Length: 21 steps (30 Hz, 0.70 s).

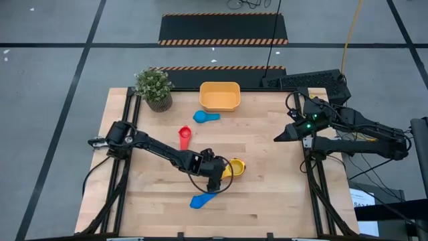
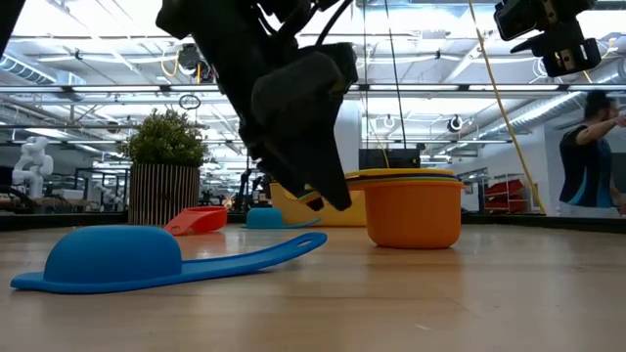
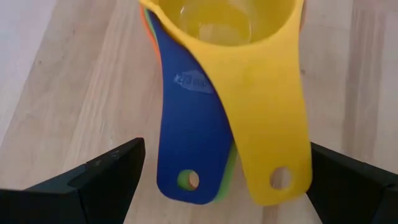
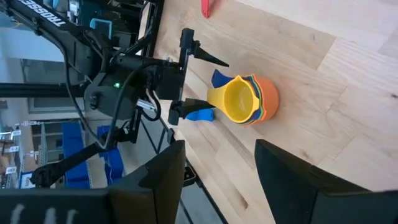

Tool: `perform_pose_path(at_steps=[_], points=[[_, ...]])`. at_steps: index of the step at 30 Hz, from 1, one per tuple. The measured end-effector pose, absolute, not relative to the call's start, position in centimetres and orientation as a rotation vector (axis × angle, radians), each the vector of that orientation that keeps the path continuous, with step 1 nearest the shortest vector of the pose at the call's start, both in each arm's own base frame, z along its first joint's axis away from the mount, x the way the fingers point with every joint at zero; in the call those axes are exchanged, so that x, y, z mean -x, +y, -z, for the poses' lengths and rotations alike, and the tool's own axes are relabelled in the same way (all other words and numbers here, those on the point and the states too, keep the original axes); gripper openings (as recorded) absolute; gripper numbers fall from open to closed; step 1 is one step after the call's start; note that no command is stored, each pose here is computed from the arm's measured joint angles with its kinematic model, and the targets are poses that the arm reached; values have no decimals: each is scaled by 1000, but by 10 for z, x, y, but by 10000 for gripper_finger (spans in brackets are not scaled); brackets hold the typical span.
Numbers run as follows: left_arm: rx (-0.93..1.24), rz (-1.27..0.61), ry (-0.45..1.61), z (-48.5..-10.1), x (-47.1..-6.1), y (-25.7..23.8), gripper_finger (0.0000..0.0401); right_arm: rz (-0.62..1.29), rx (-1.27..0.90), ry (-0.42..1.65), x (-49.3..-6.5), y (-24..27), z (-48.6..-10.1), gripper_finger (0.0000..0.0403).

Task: Nest measuring cups in basket
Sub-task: Stack the yellow measuring cup on top of the dark blue measuring cup

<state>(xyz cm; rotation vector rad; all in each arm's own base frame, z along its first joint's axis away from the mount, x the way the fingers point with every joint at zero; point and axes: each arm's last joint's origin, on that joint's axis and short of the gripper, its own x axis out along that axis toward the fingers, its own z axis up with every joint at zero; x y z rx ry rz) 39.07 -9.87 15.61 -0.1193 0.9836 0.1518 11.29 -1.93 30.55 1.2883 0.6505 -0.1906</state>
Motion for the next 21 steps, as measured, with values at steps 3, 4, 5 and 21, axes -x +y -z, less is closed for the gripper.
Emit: perform_pose_path(at_steps=[3, 4, 5, 21], points=[[98, -143, 990, -156, -390, -98, 387, 189, -1282, 651, -113, -19, -305, 187], [97, -142, 989, -156, -390, -98, 378, 189, -1281, 651, -113, -19, -305, 187], [97, -142, 988, -156, -391, -98, 367, 191, -1281, 650, -113, -19, -305, 187], [141, -84, 1005, -156, -391, -100, 172, 192, -1272, 648, -113, -20, -305, 187]])
